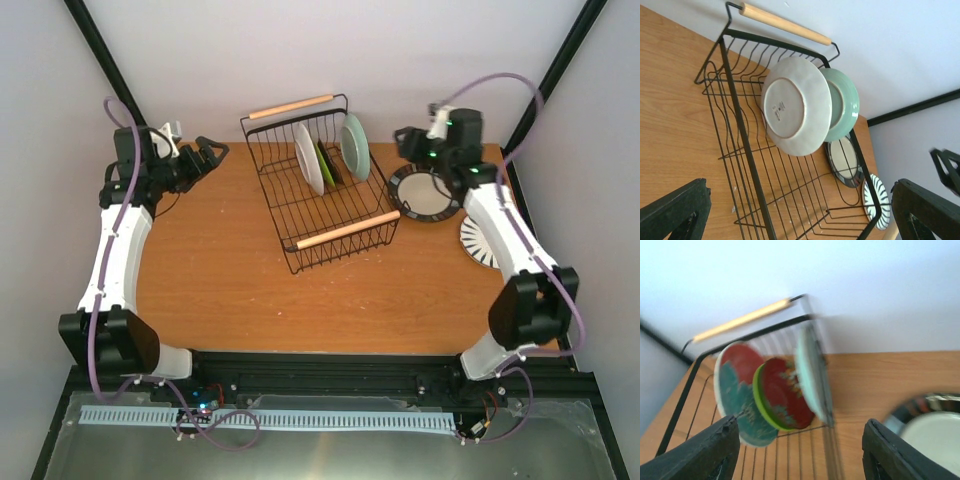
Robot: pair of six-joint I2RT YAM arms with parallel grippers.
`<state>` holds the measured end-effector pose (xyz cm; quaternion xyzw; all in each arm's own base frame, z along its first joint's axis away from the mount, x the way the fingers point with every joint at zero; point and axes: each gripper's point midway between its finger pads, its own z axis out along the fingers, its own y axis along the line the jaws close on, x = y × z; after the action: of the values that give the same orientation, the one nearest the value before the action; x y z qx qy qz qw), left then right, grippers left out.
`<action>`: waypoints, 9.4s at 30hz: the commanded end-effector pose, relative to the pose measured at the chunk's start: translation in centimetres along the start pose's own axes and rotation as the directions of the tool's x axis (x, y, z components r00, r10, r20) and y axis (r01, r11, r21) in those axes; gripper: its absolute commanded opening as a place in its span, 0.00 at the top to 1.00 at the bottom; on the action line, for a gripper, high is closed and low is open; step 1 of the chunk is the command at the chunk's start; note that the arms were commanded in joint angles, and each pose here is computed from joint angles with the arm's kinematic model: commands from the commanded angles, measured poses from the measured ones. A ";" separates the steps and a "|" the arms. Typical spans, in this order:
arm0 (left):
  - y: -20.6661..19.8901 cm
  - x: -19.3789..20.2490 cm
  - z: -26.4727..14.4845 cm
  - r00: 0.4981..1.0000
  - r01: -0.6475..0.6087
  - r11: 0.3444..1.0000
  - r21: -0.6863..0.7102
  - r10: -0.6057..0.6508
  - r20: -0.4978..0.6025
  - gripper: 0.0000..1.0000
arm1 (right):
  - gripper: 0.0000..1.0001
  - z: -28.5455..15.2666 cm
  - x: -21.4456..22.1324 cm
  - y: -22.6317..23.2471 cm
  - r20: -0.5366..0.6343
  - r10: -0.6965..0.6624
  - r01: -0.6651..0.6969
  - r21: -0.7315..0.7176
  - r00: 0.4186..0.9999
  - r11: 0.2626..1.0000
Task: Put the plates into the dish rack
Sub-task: Move the plate to the center of the board, then move the dish rack to the center of the board.
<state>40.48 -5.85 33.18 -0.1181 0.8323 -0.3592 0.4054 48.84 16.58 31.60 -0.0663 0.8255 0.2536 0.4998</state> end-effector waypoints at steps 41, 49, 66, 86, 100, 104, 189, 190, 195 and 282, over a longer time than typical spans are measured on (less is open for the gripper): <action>0.5 3.4 -1.5 0.992 0.120 0.991 0.055 -0.121 0.027 0.00 | 0.41 -15.7 24.6 -21.5 0.696 0.710 -0.959 0.261 0.109 -0.109; 0.2 2.7 -1.6 0.995 0.085 0.995 0.059 -0.088 0.054 0.00 | 0.31 -14.1 14.2 -19.5 0.271 0.673 -0.635 0.673 0.688 0.379; 1.3 6.4 -1.3 0.998 0.039 0.996 0.077 -0.035 -0.047 0.00 | 0.36 -14.6 19.6 -20.8 -0.572 0.465 0.219 0.758 0.676 0.614; 2.9 8.2 -0.6 0.995 0.041 0.998 0.050 -0.036 -0.089 0.00 | 0.41 -10.8 25.4 -23.6 -0.731 0.373 0.423 0.652 0.572 0.629; 3.9 8.4 0.0 0.993 0.041 0.999 0.013 -0.039 -0.110 0.00 | 0.43 -8.9 28.0 -26.5 -0.720 0.380 0.418 0.664 0.580 0.620; 4.2 8.3 0.3 0.992 0.043 0.999 0.005 -0.042 -0.117 0.00 | 0.46 -8.9 28.1 -27.2 -0.712 0.384 0.409 0.672 0.588 0.617; 2.5 24.8 -10.6 0.943 0.216 0.976 -0.012 -0.212 -0.255 0.05 | 0.97 -12.6 37.5 3.0 -0.804 0.219 -0.085 0.207 0.553 0.975; 2.5 25.1 -10.8 0.942 0.218 0.976 -0.013 -0.214 -0.258 0.05 | 0.97 -12.5 37.5 3.6 -0.807 0.202 -0.085 0.187 0.555 0.979; 2.5 25.6 -11.1 0.940 0.220 0.975 -0.011 -0.215 -0.267 0.00 | 0.97 -11.7 38.0 6.1 -0.818 0.120 -0.064 0.101 0.562 0.993; 4.8 17.2 -4.8 0.979 0.090 0.989 -0.117 -0.110 -0.172 0.00 | 0.97 -3.8 14.0 -1.6 -0.342 0.488 -0.382 0.334 0.803 0.862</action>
<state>25.67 -8.51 20.26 -0.1673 0.8780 -0.3486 0.2821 36.66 17.93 19.66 0.1268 0.9353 0.2614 0.2019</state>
